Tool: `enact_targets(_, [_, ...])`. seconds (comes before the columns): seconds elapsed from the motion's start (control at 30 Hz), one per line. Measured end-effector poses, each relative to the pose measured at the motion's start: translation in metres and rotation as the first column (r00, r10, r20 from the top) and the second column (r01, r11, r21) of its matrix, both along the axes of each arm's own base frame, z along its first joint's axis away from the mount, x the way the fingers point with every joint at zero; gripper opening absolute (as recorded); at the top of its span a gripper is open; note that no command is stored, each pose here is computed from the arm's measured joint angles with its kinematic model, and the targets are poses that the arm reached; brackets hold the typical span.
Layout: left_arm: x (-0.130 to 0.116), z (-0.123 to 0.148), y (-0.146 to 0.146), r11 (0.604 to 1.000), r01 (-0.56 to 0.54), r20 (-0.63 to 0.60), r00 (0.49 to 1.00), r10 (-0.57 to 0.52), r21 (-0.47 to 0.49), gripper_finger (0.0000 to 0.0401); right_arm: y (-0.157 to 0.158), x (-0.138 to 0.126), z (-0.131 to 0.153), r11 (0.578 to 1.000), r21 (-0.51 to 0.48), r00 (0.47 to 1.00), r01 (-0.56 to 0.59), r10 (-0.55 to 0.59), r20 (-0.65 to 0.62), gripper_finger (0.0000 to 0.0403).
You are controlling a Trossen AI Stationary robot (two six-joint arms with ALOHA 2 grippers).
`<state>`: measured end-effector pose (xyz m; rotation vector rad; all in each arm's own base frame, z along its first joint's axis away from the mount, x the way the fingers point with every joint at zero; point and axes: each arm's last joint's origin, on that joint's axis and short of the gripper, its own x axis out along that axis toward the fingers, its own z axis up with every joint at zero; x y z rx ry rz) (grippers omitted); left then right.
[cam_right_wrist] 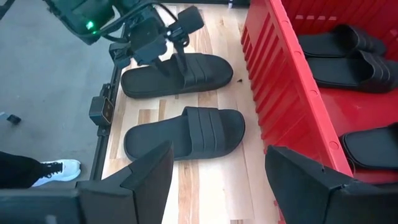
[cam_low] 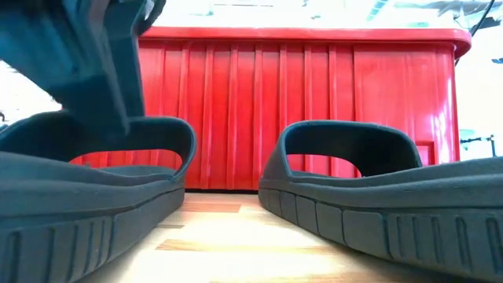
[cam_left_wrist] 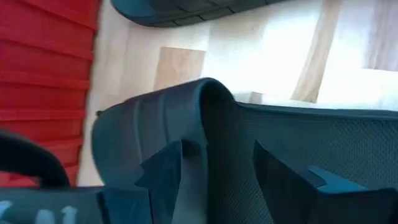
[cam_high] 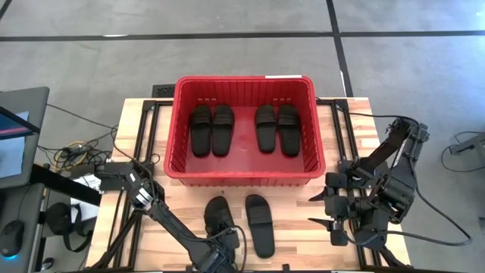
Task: Pick and place slides into bin
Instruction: Put the black slides into the red bin
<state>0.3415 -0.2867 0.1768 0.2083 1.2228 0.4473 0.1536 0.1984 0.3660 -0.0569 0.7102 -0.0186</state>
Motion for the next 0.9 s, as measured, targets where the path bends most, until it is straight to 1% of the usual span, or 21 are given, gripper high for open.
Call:
enact_targets(0.1, [0.0,-0.002,0.0,1.0,0.002,-0.008,1.0,-0.002,0.003,0.0193,0.001,-0.001,0.0,1.0,0.0,1.0,-0.003,0.003,-0.002,0.024])
enact_targets(0.23, [-0.004,-0.002,0.005,0.998,-0.039,-0.041,0.998,0.041,0.039,0.0195,0.001,-0.002,0.0,1.0,0.001,1.0,-0.005,0.005,-0.003,0.024])
enact_targets(0.4, [-0.007,-0.001,0.009,0.995,-0.048,-0.073,0.996,0.054,0.083,0.0195,0.001,-0.002,0.0,1.0,0.001,1.0,-0.005,0.005,-0.003,0.024])
enact_targets(0.63, [-0.004,-0.001,0.012,0.992,-0.052,-0.032,0.998,0.056,0.117,0.0195,0.001,-0.002,0.0,1.0,0.002,1.0,-0.005,0.005,-0.003,0.024])
enact_targets(0.9, [0.003,-0.003,0.021,0.989,-0.078,-0.034,0.996,0.083,0.122,0.0195,0.001,-0.002,0.0,1.0,0.001,1.0,-0.005,0.005,-0.003,0.024])
